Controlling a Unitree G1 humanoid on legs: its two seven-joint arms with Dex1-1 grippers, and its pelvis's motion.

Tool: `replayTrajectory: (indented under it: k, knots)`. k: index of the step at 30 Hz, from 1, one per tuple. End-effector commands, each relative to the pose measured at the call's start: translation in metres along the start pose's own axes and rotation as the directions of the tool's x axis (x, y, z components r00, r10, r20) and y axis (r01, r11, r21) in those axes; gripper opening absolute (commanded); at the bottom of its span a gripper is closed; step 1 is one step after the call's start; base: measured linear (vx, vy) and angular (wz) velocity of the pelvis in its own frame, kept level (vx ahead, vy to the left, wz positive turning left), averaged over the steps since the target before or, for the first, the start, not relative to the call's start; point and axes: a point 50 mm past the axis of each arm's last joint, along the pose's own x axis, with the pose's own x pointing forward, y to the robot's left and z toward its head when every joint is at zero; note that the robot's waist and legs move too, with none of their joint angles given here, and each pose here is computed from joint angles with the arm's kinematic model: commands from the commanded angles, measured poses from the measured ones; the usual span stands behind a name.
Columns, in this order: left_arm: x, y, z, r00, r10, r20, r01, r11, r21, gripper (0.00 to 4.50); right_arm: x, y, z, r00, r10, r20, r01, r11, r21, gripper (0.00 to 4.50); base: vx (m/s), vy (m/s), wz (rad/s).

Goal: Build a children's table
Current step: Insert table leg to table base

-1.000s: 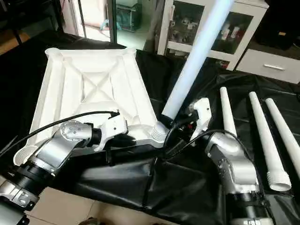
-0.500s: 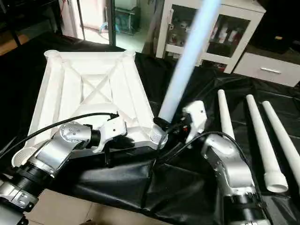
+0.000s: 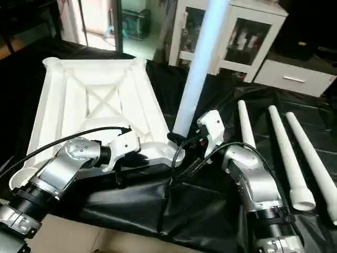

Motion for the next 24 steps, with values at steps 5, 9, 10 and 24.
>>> replayTrajectory:
  k: [5,9,10,24]
  knots:
    - [0.008,-0.010,-0.008,0.998,-0.042,-0.036,0.042,0.999,-0.015,0.00,-0.009,0.006,-0.054,0.974,-0.025,-0.224,0.046,0.995,0.093,1.83,0.000,0.000,0.00]
    - [0.008,-0.010,-0.007,0.999,-0.040,-0.032,0.039,0.999,-0.013,0.00,-0.008,0.005,-0.050,0.980,-0.052,-0.190,0.071,0.993,0.092,1.83,0.000,0.000,0.00]
    - [0.008,-0.009,-0.007,0.999,-0.039,-0.032,0.039,0.999,-0.012,0.00,-0.008,0.004,-0.049,0.981,-0.056,-0.184,0.073,0.993,0.091,1.83,0.000,0.000,0.00]
    - [0.019,0.007,0.016,0.992,0.125,0.013,-0.123,0.988,-0.098,0.00,0.006,-0.015,-0.044,0.909,-0.392,-0.141,0.402,0.914,0.054,1.83,0.000,0.000,0.00]
